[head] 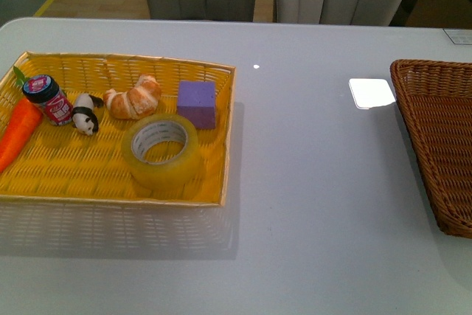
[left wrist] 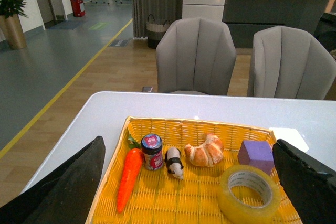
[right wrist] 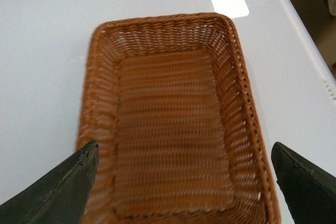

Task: Move tape to another basket

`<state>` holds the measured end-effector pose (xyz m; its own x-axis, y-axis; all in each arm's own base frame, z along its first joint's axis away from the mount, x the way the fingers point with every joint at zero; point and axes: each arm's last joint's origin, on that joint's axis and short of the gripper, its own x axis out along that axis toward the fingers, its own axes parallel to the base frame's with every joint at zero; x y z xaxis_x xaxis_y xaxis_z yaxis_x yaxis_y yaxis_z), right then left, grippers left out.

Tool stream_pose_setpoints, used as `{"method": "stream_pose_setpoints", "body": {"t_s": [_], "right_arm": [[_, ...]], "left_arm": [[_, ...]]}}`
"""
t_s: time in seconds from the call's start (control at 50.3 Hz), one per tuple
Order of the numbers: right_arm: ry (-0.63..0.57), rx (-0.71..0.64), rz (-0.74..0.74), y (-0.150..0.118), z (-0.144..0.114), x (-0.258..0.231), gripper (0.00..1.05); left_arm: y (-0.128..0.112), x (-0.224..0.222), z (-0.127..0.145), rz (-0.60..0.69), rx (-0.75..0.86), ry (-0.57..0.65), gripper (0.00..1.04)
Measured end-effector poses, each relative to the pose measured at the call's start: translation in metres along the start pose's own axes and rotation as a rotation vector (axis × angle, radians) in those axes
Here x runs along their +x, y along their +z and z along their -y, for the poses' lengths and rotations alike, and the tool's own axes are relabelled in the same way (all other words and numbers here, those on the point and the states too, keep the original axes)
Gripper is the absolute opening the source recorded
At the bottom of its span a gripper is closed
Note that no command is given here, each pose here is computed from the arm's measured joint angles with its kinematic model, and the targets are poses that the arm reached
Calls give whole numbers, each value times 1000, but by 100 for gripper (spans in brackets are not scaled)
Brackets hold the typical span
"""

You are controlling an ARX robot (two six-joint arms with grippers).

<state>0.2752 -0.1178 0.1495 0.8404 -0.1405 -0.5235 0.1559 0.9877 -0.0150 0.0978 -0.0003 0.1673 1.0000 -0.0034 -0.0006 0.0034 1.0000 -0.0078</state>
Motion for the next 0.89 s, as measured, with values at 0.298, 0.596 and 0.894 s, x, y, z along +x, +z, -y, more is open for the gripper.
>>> {"method": "stream_pose_setpoints", "body": {"t_s": [0.298, 0.596, 0.894], "right_arm": [[-107, -41, -159, -7, 37, 111, 96], [-129, -59, -223, -21, 58, 155, 96], [-96, -75, -287, -46, 59, 171, 64]], "left_arm": [[0, 0, 0, 0, 0, 0, 96], [0, 0, 0, 0, 0, 0, 96], [0, 0, 0, 0, 0, 0, 96]]}}
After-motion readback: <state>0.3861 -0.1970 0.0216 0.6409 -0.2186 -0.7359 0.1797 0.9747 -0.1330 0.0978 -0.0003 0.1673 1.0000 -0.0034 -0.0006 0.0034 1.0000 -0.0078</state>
